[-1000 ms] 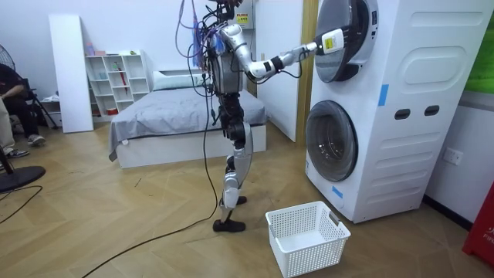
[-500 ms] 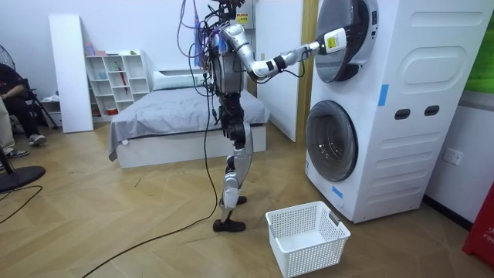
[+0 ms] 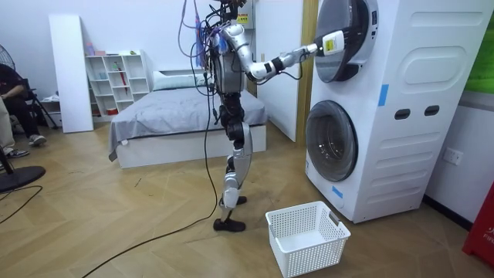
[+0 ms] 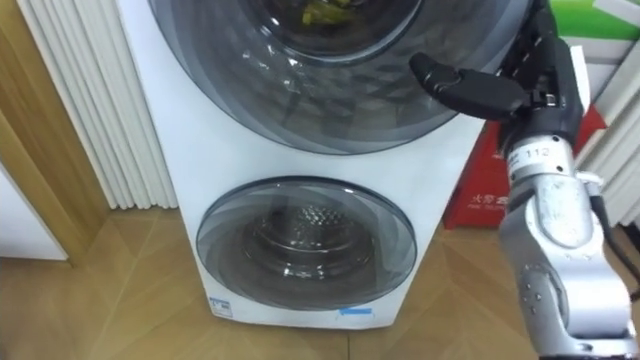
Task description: Pick clothes from washing machine
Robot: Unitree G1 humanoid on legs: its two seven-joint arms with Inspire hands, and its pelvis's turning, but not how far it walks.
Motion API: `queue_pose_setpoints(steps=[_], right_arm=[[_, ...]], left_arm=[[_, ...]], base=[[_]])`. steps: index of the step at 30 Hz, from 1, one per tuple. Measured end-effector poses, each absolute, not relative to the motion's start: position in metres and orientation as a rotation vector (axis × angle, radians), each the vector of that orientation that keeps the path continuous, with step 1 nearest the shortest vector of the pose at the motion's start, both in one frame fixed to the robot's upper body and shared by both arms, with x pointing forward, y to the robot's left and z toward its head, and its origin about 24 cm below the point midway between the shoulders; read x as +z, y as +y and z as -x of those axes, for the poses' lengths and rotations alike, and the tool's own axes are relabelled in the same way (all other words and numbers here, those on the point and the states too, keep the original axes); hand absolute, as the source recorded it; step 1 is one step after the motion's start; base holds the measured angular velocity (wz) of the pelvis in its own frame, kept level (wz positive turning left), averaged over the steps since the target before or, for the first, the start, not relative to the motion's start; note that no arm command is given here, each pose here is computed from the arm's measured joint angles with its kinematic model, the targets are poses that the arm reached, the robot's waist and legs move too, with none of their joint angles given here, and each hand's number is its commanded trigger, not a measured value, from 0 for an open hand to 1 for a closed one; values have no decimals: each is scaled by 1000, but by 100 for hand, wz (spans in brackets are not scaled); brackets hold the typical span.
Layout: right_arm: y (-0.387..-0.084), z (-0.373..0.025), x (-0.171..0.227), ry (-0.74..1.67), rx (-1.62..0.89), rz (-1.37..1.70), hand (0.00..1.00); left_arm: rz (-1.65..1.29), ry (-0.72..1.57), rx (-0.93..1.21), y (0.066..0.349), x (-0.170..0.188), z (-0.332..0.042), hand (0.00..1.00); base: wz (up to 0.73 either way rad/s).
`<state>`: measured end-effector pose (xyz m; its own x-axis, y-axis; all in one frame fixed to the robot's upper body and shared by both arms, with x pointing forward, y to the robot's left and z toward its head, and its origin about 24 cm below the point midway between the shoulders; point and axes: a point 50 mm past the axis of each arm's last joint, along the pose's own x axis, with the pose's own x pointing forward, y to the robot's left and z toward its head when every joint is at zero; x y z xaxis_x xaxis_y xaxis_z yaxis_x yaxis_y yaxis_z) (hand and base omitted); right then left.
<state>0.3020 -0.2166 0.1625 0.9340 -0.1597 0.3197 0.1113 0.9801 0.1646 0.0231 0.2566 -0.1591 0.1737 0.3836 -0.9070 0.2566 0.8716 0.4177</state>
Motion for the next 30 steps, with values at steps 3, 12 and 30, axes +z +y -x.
queue_pose_setpoints(steps=[3,12,30], right_arm=[[-203,-281,148,-350,-96,-162,0],[-175,-238,75,-69,149,-169,0],[-133,-211,63,-12,509,-214,0]], left_arm=[[-569,1411,57,251,-161,-25,0],[-573,1382,17,244,-162,-28,0],[-568,1239,-76,224,-162,-71,0]], base=[[-9],[-1],[-16]])
